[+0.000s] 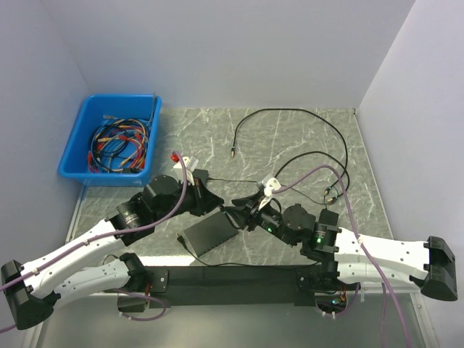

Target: Insert the plug into the switch port

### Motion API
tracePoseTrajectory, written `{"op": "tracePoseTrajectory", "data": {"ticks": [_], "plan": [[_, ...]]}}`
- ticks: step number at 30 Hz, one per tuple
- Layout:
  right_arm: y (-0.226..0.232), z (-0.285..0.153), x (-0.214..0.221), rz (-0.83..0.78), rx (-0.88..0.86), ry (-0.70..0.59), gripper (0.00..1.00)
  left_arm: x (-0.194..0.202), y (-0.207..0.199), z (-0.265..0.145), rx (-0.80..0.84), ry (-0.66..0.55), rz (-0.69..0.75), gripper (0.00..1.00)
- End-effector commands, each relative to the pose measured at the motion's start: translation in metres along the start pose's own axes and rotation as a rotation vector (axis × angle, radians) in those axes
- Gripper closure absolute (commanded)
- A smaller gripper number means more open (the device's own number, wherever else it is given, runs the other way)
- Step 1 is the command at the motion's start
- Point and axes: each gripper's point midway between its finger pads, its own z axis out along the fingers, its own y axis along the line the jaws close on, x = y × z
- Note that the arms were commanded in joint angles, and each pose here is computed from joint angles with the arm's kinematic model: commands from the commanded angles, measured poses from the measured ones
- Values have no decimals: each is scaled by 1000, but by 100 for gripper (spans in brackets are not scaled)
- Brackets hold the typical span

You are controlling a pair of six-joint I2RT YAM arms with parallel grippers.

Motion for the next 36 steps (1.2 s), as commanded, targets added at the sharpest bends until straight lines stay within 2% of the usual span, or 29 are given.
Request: {"op": "tracePoseTrajectory", "data": {"ticks": [1,6,24,29,36], "plan": [[2,-1,-3,32,-20,-29,58,-11,-8,2,25,-43,-10,99],[6,5,8,33,-32,4,64,-16,-16,4,40,-45,-18,99],[6,15,22,24,-27,38,70,-23,-24,10,51,-50,-28,99],[4,17,25,20,-17,50,70,-26,-26,6,56,-57,-30,99],[-2,16,26,22,13,43,60,-30,-25,1,41,-68,-25,99]]}}
